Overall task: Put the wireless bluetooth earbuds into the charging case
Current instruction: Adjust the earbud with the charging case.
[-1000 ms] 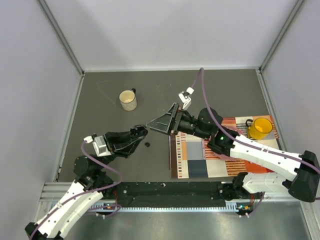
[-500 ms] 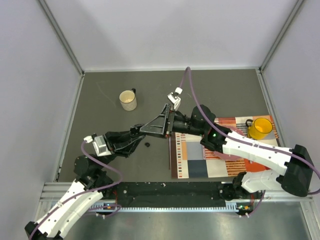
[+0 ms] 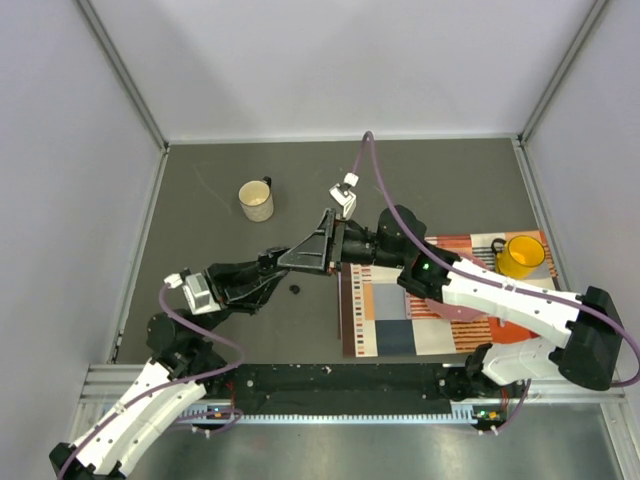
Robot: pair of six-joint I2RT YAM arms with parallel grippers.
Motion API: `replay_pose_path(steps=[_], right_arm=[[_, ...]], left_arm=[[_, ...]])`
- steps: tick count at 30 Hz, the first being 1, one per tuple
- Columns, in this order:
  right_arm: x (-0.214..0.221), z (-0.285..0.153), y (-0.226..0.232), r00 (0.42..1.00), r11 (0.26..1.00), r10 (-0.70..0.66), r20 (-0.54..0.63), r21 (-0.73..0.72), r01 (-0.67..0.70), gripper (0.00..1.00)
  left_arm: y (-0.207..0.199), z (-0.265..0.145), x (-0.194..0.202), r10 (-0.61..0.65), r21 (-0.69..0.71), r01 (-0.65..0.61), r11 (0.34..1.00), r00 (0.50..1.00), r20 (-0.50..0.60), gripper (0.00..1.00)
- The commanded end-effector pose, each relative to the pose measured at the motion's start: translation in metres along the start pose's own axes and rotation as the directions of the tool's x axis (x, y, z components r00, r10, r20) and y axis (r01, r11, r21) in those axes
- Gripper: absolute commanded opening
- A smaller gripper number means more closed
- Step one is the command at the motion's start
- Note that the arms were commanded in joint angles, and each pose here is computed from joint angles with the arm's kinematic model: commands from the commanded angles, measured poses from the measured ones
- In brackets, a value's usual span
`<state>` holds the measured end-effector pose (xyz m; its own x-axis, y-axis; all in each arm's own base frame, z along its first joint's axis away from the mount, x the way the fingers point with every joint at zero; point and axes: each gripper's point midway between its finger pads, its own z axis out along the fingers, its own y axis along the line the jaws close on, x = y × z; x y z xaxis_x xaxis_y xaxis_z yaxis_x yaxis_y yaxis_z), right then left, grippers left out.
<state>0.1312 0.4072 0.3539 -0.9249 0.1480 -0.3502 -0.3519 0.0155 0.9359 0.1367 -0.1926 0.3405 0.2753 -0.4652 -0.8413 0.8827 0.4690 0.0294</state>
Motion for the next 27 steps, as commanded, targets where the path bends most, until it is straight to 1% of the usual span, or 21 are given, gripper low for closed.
replay_pose_path(steps=[1,2,4,5,18,21,23,27], right_arm=[[-0.013,-0.001,0.040,0.995,0.992,-0.093,0.028,-0.084,0.095,0.58],[-0.015,-0.001,0.040,0.994,0.992,-0.100,0.037,-0.077,0.103,0.56],[-0.015,-0.002,0.043,0.992,0.989,-0.121,0.044,-0.076,0.124,0.54],[-0.016,-0.003,0.041,0.990,0.989,-0.132,0.048,-0.064,0.135,0.50],[-0.019,-0.004,0.044,0.976,0.978,-0.208,0.064,-0.009,0.209,0.47],[-0.019,-0.004,0.044,0.972,0.974,-0.225,0.069,0.004,0.225,0.44],[-0.020,-0.003,0.043,0.971,0.973,-0.230,0.072,0.009,0.229,0.40],[-0.021,-0.002,0.043,0.967,0.969,-0.245,0.074,0.024,0.244,0.38]], left_arm=[[-0.001,0.001,0.005,-0.002,0.013,0.003,1.000,1.000,-0.018,0.00],[-0.002,0.001,0.006,-0.004,0.014,0.004,1.000,1.000,-0.021,0.00],[-0.002,0.001,0.008,-0.008,0.014,0.008,1.000,1.000,-0.030,0.00],[-0.002,0.001,0.008,-0.007,0.015,0.008,1.000,1.000,-0.030,0.00],[-0.004,-0.001,0.021,-0.032,0.029,0.035,0.999,0.996,-0.087,0.00],[-0.005,-0.001,0.022,-0.033,0.033,0.036,0.999,0.995,-0.091,0.00],[-0.005,-0.002,0.024,-0.034,0.033,0.038,0.999,0.995,-0.098,0.00],[-0.006,-0.002,0.025,-0.033,0.037,0.038,0.999,0.994,-0.106,0.00]])
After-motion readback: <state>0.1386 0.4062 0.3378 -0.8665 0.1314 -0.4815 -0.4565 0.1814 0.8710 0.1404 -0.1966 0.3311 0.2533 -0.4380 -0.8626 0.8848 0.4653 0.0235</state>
